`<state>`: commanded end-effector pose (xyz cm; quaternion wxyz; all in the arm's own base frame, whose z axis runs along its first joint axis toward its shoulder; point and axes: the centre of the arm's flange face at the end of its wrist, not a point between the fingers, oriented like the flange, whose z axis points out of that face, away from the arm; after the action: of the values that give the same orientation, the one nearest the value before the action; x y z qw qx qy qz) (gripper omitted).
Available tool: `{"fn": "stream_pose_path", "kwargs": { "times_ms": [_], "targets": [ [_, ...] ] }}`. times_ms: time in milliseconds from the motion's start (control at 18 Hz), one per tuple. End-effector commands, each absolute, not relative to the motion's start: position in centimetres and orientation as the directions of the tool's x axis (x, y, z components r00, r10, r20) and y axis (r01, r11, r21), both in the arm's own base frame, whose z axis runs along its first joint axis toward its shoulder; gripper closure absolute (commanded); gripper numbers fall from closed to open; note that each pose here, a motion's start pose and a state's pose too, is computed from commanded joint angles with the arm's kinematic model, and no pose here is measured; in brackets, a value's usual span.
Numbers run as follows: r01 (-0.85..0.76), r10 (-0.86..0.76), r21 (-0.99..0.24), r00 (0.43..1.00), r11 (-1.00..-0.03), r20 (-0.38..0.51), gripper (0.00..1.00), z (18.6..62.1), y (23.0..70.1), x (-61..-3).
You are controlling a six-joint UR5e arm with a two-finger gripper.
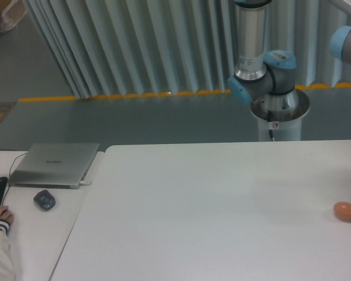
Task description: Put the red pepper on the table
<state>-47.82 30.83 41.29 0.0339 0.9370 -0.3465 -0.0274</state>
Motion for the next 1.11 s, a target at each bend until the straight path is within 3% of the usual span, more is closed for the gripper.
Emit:
{"fn": "stream_pose_path", "kwargs": {
  "times_ms": [333, 611, 1111],
  "targets": [
    [-0.639, -0.643, 0.119, 0.766, -0.76, 0.006, 0.0, 40.1, 27.0, -52.5],
    [-0.568, -0.573, 0.125, 0.819, -0.813, -0.009, 0.0, 37.2, 21.6, -57.6],
    [-0.493, -0.495, 0.061, 0.869, -0.868, -0.022, 0.0, 34.0, 18.0, -63.1]
  ]
}}
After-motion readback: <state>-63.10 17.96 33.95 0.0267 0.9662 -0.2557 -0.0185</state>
